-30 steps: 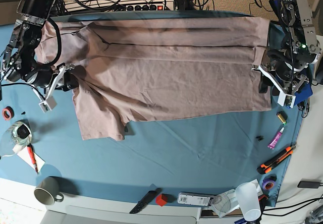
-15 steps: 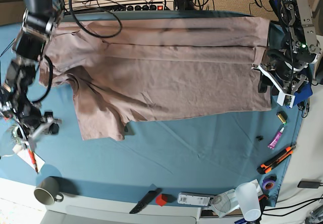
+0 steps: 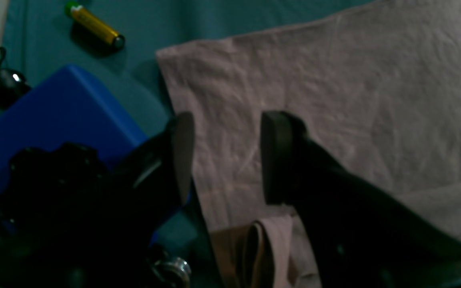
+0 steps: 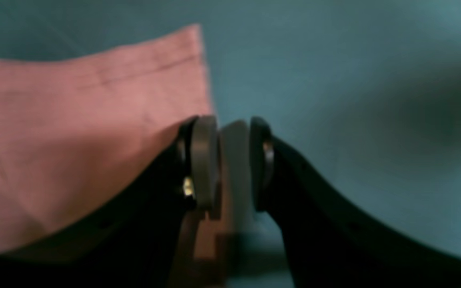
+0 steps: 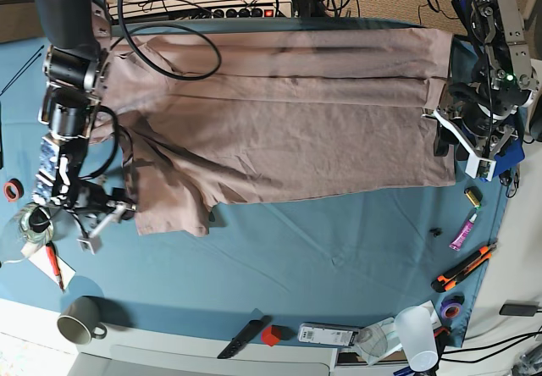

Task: Fold the T-shirt properly
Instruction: 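Grasp the hem corners with both grippers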

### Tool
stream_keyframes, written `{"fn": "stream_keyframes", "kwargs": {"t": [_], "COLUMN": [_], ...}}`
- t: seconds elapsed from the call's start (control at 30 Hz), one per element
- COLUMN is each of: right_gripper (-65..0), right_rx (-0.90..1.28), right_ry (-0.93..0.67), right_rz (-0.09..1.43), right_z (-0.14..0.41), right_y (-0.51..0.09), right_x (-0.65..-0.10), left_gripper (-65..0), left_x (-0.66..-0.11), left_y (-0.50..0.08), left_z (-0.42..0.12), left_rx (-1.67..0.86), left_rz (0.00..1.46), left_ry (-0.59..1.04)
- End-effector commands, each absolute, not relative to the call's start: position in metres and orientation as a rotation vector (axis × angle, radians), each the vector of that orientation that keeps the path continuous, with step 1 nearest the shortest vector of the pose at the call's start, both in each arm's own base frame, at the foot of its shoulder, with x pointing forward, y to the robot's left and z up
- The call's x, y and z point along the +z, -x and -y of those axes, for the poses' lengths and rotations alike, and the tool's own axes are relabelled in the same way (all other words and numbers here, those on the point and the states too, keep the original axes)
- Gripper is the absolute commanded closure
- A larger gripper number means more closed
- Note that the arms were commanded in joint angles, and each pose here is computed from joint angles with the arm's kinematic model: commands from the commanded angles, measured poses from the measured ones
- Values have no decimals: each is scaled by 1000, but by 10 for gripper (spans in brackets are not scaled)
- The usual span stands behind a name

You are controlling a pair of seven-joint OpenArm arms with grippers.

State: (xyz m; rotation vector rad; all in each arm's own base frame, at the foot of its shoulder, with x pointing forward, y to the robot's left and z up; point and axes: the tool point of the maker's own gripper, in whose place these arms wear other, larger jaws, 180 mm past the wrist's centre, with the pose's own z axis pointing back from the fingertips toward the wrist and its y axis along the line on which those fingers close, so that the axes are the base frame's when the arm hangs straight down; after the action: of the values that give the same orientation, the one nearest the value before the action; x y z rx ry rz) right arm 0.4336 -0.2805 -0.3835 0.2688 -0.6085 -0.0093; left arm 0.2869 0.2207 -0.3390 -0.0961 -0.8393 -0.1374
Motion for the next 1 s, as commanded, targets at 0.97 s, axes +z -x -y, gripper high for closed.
{"fn": "stream_keyframes", "kwargs": {"t": [0.97], "right_gripper": [-151], "right_rx": [-6], "right_ry": [-259], "right_rz": [476], "right_z": [278], "right_y": [-416], "right_x": [-398], "left_gripper": [-320], "left_x": [-371], "left_y": [-366], "left_z": [-251], "left_rx": [-20], "left_rz": [729], "left_ry": [195]}}
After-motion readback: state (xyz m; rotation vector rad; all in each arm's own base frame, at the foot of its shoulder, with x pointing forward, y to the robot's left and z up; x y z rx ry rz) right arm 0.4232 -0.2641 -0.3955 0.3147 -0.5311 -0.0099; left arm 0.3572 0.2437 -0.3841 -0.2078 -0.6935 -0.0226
